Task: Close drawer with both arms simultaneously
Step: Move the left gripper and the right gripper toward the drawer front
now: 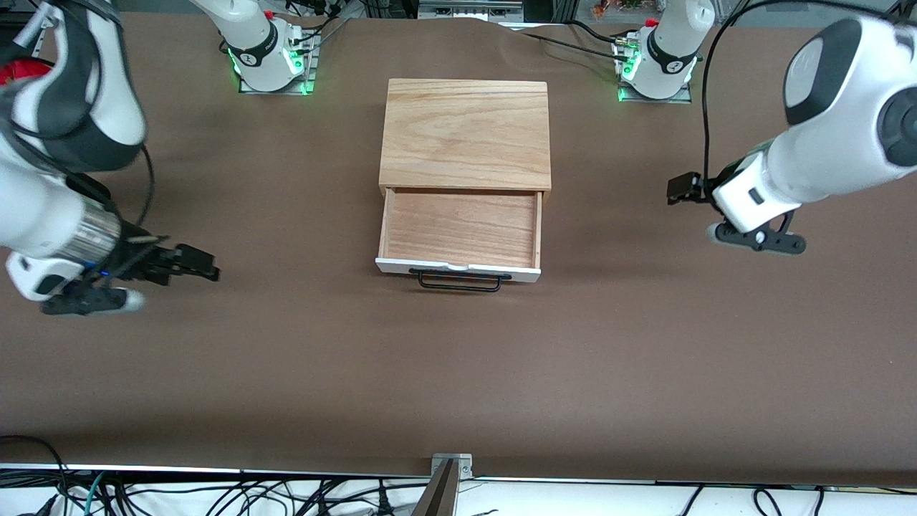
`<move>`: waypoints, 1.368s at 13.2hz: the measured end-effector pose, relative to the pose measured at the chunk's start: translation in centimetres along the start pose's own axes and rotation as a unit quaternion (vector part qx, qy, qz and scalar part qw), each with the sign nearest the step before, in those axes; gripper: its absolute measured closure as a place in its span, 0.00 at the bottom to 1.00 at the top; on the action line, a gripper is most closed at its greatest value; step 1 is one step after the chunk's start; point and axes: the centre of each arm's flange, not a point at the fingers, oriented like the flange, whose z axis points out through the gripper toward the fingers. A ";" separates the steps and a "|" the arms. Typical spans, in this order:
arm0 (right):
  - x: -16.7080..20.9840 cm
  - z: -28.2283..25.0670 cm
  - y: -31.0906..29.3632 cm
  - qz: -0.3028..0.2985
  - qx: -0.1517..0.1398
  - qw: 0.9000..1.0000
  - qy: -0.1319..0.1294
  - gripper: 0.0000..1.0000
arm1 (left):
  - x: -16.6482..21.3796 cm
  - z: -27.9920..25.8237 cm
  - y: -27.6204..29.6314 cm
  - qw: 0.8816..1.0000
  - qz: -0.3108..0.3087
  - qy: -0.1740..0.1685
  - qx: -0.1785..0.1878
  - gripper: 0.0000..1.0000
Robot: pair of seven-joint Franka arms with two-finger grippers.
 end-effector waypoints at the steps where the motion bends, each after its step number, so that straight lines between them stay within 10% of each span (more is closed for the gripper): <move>1: 0.3 1.3 -2.0 -0.011 0.004 1.000 0.006 0.00 | 0.4 0.4 0.6 1.000 0.005 -0.003 -0.005 0.00; 9: 1.5 11.5 -12.6 -0.035 0.069 0.996 0.047 0.00 | 5.7 6.1 6.4 0.981 -0.004 -0.009 -0.193 0.00; 18: -0.2 18.2 -18.1 -0.068 0.071 0.995 0.029 0.00 | 12.9 15.7 14.7 0.948 -0.106 0.075 -0.289 0.00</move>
